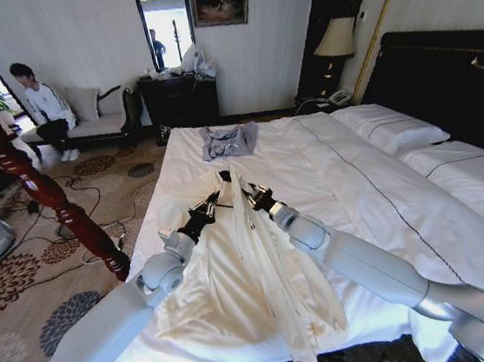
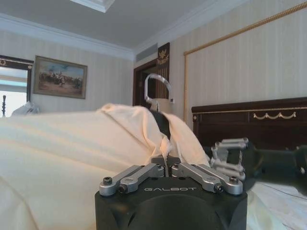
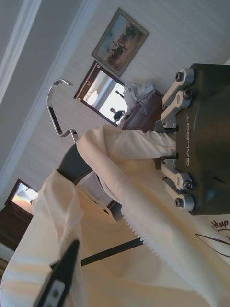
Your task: Pick up the clothes from the bed and hang them on the clothes hanger.
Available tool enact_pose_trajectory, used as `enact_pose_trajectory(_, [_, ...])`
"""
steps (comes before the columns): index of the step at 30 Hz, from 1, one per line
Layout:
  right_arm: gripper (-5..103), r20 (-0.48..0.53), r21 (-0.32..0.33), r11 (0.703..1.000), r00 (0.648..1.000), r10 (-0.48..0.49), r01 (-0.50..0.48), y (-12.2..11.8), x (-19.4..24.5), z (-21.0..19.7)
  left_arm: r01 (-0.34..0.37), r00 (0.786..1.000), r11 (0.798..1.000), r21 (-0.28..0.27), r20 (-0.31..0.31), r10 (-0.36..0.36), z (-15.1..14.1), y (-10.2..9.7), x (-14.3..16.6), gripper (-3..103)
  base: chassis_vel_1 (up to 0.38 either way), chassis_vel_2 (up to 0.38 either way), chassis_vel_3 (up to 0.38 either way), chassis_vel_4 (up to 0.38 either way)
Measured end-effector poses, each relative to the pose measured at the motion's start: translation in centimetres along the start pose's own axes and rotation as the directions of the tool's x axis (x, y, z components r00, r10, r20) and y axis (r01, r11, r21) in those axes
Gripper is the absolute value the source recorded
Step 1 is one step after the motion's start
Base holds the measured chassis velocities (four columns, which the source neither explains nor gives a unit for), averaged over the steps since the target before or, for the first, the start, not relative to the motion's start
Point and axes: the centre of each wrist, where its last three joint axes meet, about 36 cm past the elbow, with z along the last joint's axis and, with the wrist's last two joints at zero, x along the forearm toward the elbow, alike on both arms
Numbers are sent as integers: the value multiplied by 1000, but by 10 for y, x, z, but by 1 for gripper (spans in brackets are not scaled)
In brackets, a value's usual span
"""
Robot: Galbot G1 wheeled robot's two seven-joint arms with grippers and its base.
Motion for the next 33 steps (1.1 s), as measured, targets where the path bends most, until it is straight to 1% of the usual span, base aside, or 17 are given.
enact_pose_trajectory(5, [22,4,2,1000,1000,18,-18,-6,-1,-3,-24,1000,1000,-6,1,24,-8,1,9,2,0,0,0,0])
enact_pose_trajectory(8, [22,8,2,1000,1000,24,-24,-8,-1,-6,-24,1000,1000,-9,9,24,-12,0,10,2,0,0,0,0])
enact_pose_trajectory(12, [22,34,1,999,998,45,-45,-12,-4,-18,-20,999,999,-26,35,21,-32,0,13,2,0,0,0,0])
enact_pose_trajectory(13, [22,34,1,999,998,45,-45,-12,-4,-18,-20,999,999,-26,35,21,-32,0,13,2,0,0,0,0])
enact_pose_trajectory(16, [22,74,-2,998,995,68,-68,-22,-12,-37,-27,999,998,-55,40,29,-53,2,17,2,0,0,0,0])
enact_pose_trajectory(18, [22,89,4,997,993,75,-76,-27,-15,-43,-29,999,997,-65,36,31,-59,3,19,0,0,0,0,0])
enact_pose_trajectory(21, [22,114,8,995,989,93,-95,-34,-19,-53,-35,999,996,-80,24,37,-69,3,23,16,0,0,0,0])
enact_pose_trajectory(23, [22,116,8,995,989,96,-97,-35,-19,-54,-39,999,996,-85,18,40,-71,3,26,16,0,0,0,0])
enact_pose_trajectory(26, [22,122,15,995,988,100,-103,-34,-17,-52,-51,999,993,-107,-4,51,-71,-1,34,32,0,0,0,0])
enact_pose_trajectory(27, [22,122,15,995,988,100,-103,-34,-17,-52,-51,999,993,-107,-4,51,-71,-1,34,32,0,0,0,0])
enact_pose_trajectory(28, [22,121,16,995,988,100,-103,-33,-16,-49,-54,999,992,-118,-7,53,-71,-2,36,32,0,0,0,0])
enact_pose_trajectory(31, [22,137,31,992,984,114,-119,-29,-12,-39,-67,998,984,-167,-13,65,-74,-6,45,48,0,0,0,0])
enact_pose_trajectory(32, [22,137,31,992,984,114,-119,-29,-12,-39,-67,998,984,-167,-13,65,-74,-6,45,48,0,0,0,0])
enact_pose_trajectory(33, [22,149,44,991,982,121,-128,-29,-12,-36,-72,997,982,-176,-10,72,-77,-9,48,54,0,0,0,0])
